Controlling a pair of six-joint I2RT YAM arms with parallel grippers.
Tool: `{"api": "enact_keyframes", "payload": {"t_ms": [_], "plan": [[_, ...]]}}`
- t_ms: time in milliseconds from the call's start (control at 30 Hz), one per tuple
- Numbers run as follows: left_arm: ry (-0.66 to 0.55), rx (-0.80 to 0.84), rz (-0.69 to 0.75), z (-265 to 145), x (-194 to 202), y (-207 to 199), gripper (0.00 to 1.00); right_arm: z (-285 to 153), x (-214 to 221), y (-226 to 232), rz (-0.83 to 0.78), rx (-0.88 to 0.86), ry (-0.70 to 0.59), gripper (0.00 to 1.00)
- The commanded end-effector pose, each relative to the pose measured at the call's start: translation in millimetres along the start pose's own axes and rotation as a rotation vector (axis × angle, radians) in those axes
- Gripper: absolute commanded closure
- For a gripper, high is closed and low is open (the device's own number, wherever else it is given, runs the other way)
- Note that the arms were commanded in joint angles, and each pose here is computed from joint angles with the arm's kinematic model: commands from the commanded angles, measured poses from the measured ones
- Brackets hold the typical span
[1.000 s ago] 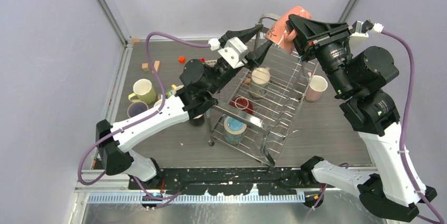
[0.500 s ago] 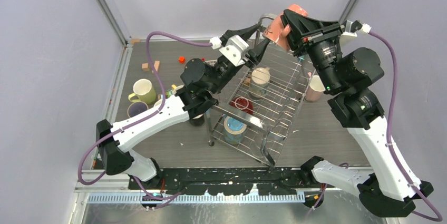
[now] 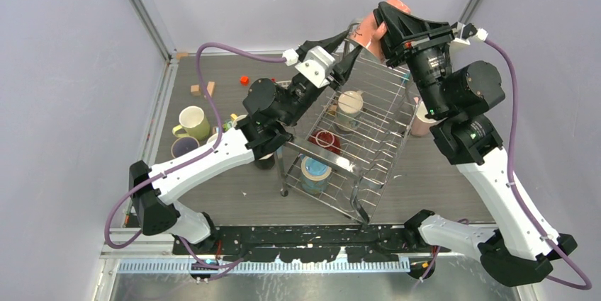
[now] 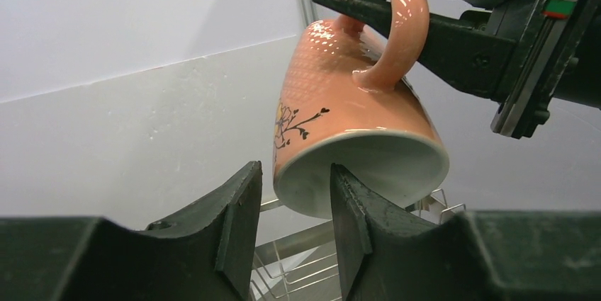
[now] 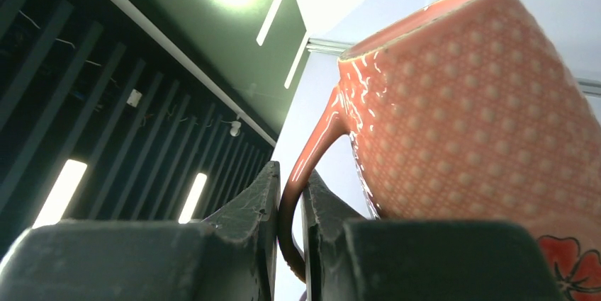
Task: Unload the cups from the dish rack
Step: Unload the cup from the dish rack.
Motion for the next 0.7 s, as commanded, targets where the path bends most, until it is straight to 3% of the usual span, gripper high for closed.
{"api": "enact_keyframes", "payload": {"t_ms": [0, 367, 667], "plan": [[-0.06, -0.053, 0.017, 2, -18, 7, 0.59, -10, -2, 42, 0.082, -0.193, 0.012, 0.99], [-0.086, -0.046, -0.001, 13, -23, 6, 0.62, -10, 2, 36, 0.107, -0.182, 0.036, 0.99], [-0.086, -0.035, -0.003, 16, -24, 4, 0.79, -10, 4, 37, 0.111, -0.183, 0.042, 0.99]]}}
Point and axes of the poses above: each gripper's point midway between its finger pads, its own z axis out along the fingers, its own y axis along the line the jaws close on, x = y × z, the point moved 9 cm from there along -z, back along the fingers, and after that the axes turned 6 degrees about -z, right-handed, at the moved point
